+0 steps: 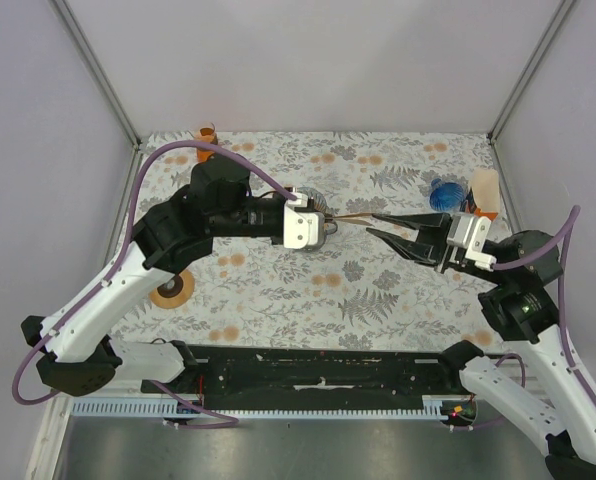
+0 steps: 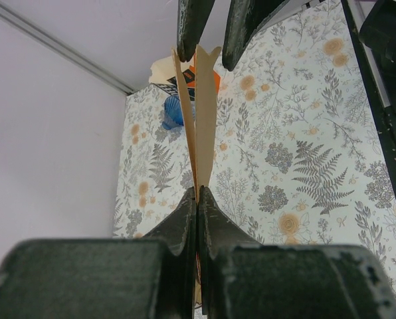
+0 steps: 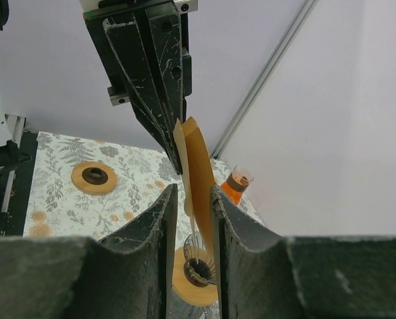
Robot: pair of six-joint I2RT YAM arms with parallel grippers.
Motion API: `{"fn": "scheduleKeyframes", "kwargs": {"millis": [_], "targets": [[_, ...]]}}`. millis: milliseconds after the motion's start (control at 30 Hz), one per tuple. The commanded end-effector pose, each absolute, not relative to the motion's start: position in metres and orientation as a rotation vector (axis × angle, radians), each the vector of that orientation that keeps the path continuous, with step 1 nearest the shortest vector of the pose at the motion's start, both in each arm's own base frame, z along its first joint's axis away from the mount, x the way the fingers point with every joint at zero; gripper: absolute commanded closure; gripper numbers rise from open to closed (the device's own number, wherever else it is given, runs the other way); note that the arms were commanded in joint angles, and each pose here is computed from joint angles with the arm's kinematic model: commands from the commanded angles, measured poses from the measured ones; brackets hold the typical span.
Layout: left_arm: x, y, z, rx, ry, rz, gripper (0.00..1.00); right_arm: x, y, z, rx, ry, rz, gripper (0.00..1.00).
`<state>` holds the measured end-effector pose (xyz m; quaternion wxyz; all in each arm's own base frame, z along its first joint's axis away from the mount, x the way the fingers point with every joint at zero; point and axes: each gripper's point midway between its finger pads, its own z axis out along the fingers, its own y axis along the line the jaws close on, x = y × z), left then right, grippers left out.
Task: Place the coffee filter in the dripper
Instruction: Place the coffee filter in the coffee dripper.
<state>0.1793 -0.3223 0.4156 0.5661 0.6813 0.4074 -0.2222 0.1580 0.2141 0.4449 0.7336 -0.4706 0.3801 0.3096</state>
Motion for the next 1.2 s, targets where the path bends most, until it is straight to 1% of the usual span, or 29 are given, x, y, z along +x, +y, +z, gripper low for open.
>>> {"fn": "scheduleKeyframes", "kwargs": {"millis": [0, 333, 667, 900, 967, 1000, 1100, 1167], "targets": [[0.177, -0.318, 0.428, 1.587, 0.903, -0.486, 0.98, 0.148, 0.213, 0.462, -1.035, 0.781, 0.684, 0.68], [0.181, -0.321, 0.436, 1.547, 0.921, -0.489, 0.98, 0.151, 0.225, 0.450, -1.073, 0.813, 0.747, 0.69], [0.178, -0.323, 0.433, 1.556, 0.921, -0.512, 0.98, 0.166, 0.231, 0.450, -1.059, 0.839, 0.736, 0.70], [0.175, -0.332, 0.435, 1.531, 0.986, -0.609, 0.98, 0.183, 0.239, 0.440, -1.057, 0.910, 0.743, 0.85], [0.175, -0.335, 0.435, 1.501, 1.064, -0.669, 0.98, 0.192, 0.239, 0.431, -1.044, 0.966, 0.730, 0.96], [0.178, -0.337, 0.434, 1.484, 1.106, -0.685, 0.98, 0.199, 0.238, 0.425, -1.034, 0.996, 0.717, 1.00], [0.183, -0.340, 0.432, 1.435, 1.227, -0.754, 0.98, 0.209, 0.241, 0.409, -1.034, 1.057, 0.719, 1.00], [0.196, -0.339, 0.427, 1.377, 1.322, -0.807, 0.98, 0.214, 0.245, 0.403, -1.033, 1.083, 0.736, 1.00]]}}
